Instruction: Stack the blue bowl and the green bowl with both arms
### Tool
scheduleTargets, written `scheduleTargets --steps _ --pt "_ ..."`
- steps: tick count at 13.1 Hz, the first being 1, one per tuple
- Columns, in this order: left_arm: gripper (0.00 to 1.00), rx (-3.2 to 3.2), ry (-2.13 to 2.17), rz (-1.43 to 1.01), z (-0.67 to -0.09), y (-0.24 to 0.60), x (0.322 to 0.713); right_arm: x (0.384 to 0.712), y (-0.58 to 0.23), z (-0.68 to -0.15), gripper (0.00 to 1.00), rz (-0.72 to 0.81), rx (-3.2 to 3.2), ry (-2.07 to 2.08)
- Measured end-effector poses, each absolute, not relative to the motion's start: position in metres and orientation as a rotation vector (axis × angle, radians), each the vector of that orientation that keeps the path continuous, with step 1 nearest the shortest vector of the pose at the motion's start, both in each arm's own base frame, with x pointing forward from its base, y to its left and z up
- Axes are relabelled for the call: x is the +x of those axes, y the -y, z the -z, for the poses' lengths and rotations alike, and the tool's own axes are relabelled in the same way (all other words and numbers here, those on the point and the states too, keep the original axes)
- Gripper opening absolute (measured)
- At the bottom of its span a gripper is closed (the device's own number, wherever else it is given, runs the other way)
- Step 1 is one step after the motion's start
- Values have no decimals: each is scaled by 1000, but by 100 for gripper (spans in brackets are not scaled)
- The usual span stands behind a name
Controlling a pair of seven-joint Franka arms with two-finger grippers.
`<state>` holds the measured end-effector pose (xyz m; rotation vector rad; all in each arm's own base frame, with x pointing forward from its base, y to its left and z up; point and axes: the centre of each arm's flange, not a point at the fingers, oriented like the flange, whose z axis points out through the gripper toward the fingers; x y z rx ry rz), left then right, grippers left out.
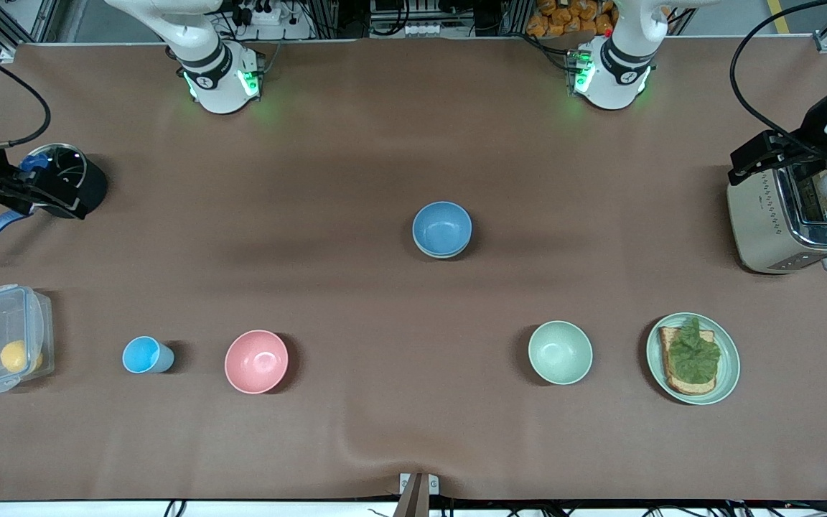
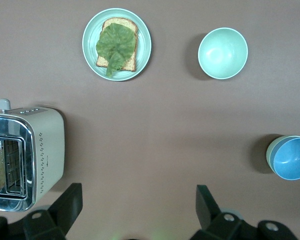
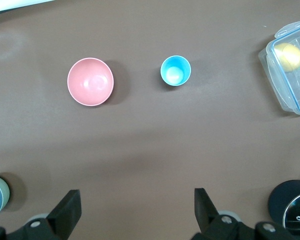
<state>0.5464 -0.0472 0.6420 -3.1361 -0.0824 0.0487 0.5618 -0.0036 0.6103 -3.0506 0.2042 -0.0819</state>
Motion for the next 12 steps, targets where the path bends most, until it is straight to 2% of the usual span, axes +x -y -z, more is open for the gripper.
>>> scheduleTargets --steps 12 --pt "100 -3136 75 -56 -641 50 546 561 -7 -611 100 89 -3122 -149"
